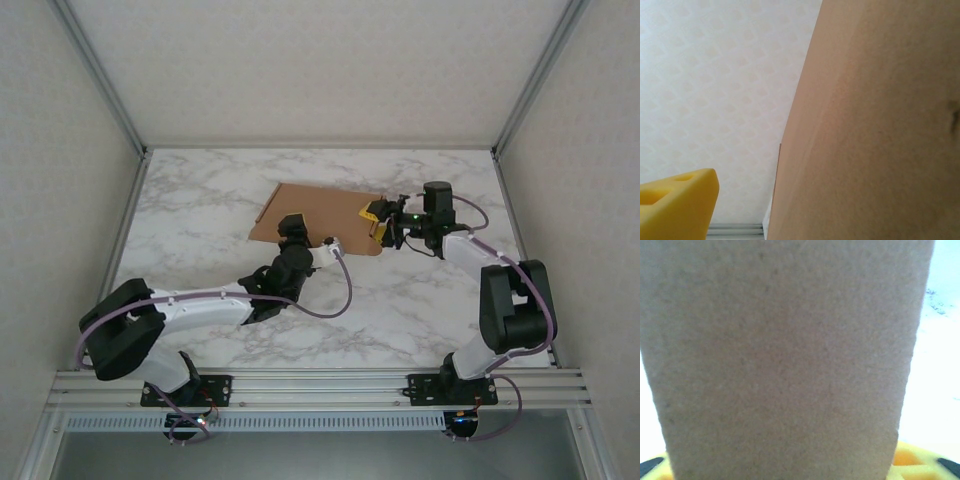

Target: Fold the paper box

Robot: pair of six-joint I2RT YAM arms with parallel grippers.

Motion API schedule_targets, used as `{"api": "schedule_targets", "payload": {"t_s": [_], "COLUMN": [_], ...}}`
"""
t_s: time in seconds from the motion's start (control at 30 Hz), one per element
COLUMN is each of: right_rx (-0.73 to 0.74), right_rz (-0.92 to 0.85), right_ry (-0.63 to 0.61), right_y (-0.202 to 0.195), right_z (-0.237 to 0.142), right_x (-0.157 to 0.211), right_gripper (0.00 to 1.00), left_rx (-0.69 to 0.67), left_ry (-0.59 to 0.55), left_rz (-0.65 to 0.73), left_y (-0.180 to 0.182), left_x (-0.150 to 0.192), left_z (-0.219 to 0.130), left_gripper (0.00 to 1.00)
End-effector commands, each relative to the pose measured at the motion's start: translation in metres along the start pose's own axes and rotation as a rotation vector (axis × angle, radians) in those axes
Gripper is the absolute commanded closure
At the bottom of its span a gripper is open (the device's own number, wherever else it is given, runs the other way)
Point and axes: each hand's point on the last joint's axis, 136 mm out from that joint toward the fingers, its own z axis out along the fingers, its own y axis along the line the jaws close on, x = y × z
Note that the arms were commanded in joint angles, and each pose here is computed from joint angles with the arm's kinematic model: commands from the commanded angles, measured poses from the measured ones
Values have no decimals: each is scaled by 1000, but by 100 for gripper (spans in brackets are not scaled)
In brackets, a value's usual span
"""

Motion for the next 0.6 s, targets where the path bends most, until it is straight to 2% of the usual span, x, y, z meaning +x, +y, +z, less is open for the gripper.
{"api": "schedule_targets", "payload": {"t_s": [0.0,0.4,0.57], "right_rx": [-51,-96,-109], "right_rz": [-39,-27,-27], "right_ry": [66,92,96], "right_y": [20,35,42], "right_z": [-3,3,3], "right_x": [20,34,38], "right_gripper": [65,65,65], "left_rx": [-17,-167,-194], "left_ry": [-5,12,6], "left_rz": [8,20,5], "left_y": [1,10,8], "left_x": [-4,-2,-4], "left_z": [9,21,26], "left_gripper": [16,15,19]}}
